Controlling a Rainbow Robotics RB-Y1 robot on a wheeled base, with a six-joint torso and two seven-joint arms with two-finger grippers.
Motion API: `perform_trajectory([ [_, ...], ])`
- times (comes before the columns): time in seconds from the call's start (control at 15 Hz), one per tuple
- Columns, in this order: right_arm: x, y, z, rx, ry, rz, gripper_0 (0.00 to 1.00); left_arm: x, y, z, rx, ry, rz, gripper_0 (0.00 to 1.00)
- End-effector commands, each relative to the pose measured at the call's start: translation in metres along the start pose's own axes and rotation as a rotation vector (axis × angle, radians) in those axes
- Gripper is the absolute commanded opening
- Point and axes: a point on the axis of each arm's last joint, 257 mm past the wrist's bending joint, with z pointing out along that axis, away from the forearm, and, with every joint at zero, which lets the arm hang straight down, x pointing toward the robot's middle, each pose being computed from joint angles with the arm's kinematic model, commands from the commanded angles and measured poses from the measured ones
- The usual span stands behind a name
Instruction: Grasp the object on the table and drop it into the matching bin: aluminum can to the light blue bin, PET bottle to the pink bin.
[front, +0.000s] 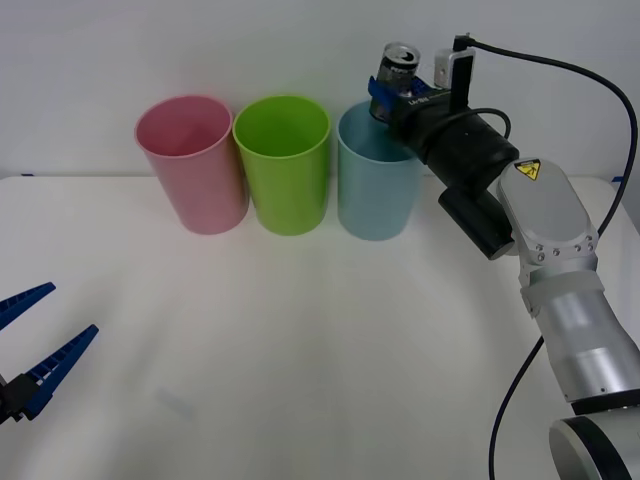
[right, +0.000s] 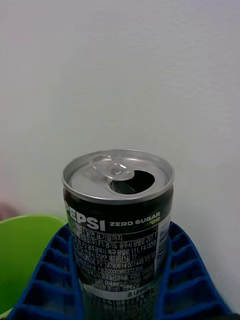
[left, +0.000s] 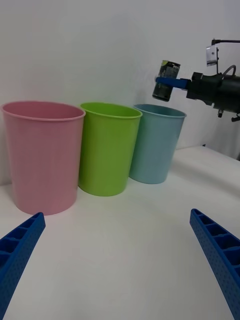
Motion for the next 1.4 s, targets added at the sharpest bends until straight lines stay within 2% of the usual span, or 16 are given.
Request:
perform_trajectory([
  [0.07,0.001,0.0,0.0,0.001,0.002,-0.011,1.0,0.0,0.0,0.0,0.0,0.0,0.0,1.0],
  [0.6,-0.005,0.003,-0.005,-0.006,-0.013,-0.025,1.0,0.0,0.0,0.0,0.0,0.0,0.0,1.0],
  [1.13,-0.005,0.026,-0.079,-0.085,-0.03,-0.055,1.0,0.0,0.0,0.0,0.0,0.0,0.0,1.0],
  [1.4,0.002,0.034,-0.127,-0.106,-0.014,-0.075,1.0,0.0,0.0,0.0,0.0,0.0,0.0,1.0],
])
